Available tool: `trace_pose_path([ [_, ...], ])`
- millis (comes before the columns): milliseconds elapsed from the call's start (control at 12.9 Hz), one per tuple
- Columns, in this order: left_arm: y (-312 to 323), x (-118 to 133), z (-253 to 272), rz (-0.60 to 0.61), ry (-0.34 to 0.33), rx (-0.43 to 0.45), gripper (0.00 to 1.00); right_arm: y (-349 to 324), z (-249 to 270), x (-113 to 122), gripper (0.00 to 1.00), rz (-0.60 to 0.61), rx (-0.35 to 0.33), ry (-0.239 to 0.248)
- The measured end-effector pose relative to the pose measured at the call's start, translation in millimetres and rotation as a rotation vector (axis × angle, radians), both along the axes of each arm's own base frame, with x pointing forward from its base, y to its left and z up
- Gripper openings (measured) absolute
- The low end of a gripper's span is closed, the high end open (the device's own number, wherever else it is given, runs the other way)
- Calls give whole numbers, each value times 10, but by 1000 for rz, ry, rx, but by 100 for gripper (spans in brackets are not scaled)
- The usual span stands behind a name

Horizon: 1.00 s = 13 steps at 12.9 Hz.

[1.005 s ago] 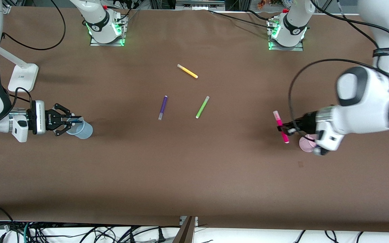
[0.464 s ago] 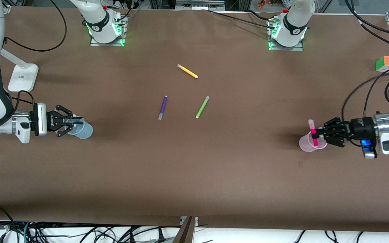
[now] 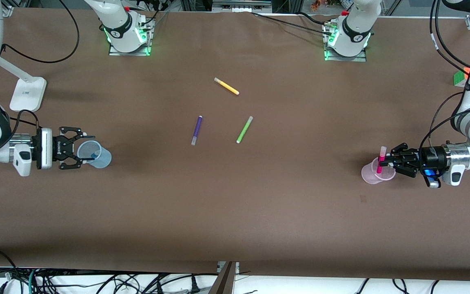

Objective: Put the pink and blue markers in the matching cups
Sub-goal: 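Drop the blue marker in the blue cup while the left gripper carries pink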

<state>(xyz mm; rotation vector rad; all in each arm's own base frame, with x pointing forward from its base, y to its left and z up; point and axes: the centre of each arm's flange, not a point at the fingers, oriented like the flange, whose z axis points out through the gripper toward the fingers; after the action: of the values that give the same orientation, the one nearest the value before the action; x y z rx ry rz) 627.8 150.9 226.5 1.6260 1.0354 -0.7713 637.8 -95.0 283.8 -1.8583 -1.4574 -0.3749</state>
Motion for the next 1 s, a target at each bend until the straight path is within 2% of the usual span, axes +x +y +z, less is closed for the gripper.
trace_pose_path([
  [77, 33, -16, -36, 0, -13, -5, 18, 16, 133, 70, 100, -59, -29, 38],
  [232, 147, -74, -102, 0, -42, -21, 18, 109, 412, 163, 100, -172, -110, 131],
  [464, 277, -154, -250, 1, -84, -43, 18, 280, 914, 286, 100, -372, -285, 266],
  [850, 314, -226, -455, -5, -111, -73, 18, 494, 1591, 309, 100, -626, -598, 427],
  [1005, 323, -233, -476, -5, -119, -75, 18, 636, 1791, 270, 100, -717, -705, 464],
])
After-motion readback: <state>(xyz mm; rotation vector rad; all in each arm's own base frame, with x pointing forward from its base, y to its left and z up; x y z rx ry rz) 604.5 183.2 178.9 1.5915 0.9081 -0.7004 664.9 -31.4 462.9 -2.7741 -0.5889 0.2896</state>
